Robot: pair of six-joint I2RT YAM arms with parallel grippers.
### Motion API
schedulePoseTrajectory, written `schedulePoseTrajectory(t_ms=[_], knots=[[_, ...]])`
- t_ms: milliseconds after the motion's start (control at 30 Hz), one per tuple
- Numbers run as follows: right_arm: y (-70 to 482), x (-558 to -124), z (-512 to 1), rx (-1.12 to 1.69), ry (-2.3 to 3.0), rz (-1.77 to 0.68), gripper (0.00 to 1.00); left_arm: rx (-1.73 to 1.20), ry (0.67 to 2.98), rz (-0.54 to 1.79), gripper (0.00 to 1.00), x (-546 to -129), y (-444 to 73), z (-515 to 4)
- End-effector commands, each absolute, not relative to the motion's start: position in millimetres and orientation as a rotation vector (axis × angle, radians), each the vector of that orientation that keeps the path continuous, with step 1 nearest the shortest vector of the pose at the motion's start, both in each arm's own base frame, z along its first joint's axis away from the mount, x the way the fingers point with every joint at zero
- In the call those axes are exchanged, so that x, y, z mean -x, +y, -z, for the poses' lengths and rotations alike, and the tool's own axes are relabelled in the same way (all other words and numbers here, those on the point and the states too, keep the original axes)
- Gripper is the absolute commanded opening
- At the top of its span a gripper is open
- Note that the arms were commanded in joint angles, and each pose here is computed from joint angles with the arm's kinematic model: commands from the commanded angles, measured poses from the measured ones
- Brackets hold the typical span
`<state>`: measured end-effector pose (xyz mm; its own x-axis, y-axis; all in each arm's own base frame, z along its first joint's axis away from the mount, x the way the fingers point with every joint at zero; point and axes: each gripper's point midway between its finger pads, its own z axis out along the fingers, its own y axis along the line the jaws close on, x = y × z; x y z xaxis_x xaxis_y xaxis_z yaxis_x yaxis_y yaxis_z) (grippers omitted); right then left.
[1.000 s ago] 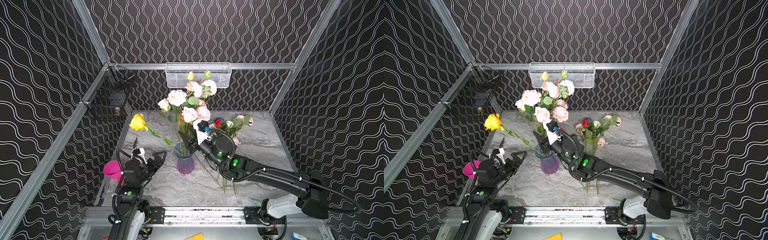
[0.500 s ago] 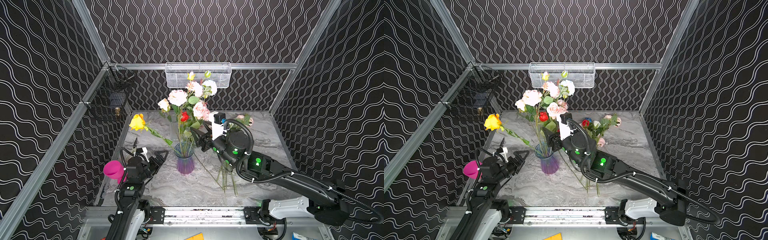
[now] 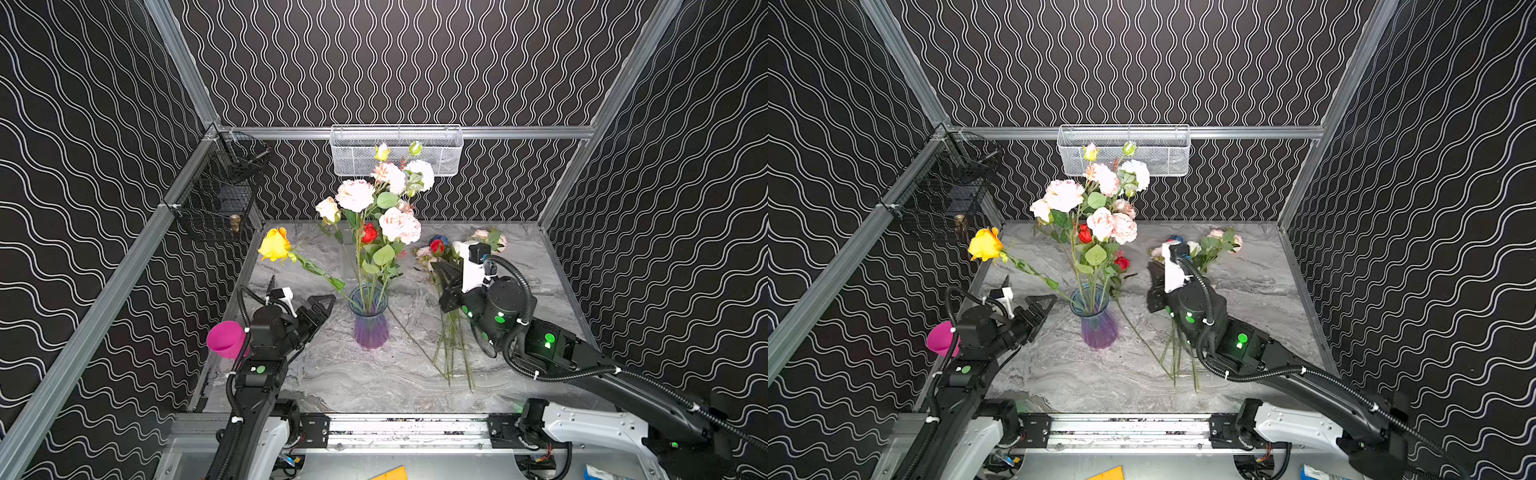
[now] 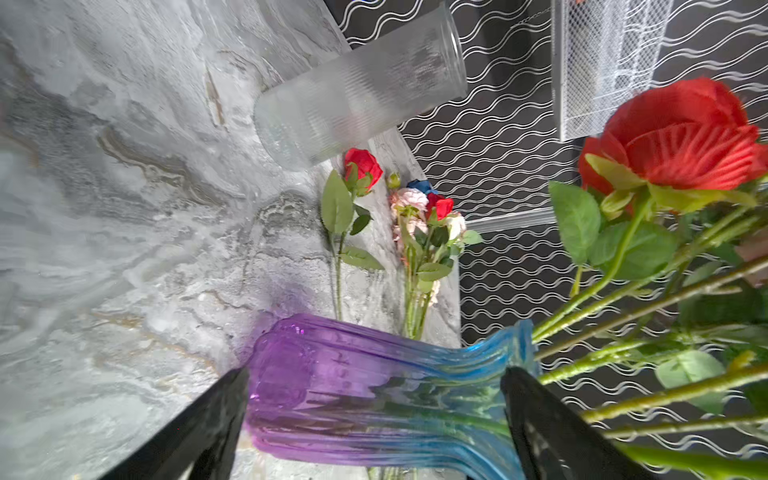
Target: Arrange the flowers into the vase
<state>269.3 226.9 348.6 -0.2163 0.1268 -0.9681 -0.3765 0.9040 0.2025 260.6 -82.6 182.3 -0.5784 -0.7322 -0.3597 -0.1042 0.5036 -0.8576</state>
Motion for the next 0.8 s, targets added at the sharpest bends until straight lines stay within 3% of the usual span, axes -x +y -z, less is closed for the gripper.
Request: schedulePoseTrajectory(t_ms=[0,100,267,367,467,633,767], knots=[[210.4,-285.9,-299.7,0.094,1.861,-0.538,0.08,0.703,2.047,1.021,0.99,-256.6,-77.8,-173.7],[209.6,-304.6,-240.2,0.091,2.027,-0.539,0.11,0.713,2.104,1.016,0.98,-252.1,-79.9,-164.8],[234.4,-319.6,-155.8,0.182,2.244,-0.509,0.31,0.703,2.226,1.032,0.99,-244.7,-88.4,-141.6],[253.7,-324.4,-134.2,0.209,2.287,-0.578,0.32,0.685,2.267,1.052,0.98,-240.7,-93.2,-131.2],[265.8,-333.4,-109.6,0.267,2.358,-0.547,0.41,0.670,2.285,1.050,0.98,-237.6,-93.9,-129.9],[276.8,-343.2,-58.6,0.364,2.469,-0.413,0.48,0.645,2.264,1.033,0.99,-234.7,-92.1,-139.9],[297.5,-333.9,-43.7,0.492,2.470,-0.459,0.53,0.646,2.258,1.002,0.99,-231.1,-88.1,-140.4]])
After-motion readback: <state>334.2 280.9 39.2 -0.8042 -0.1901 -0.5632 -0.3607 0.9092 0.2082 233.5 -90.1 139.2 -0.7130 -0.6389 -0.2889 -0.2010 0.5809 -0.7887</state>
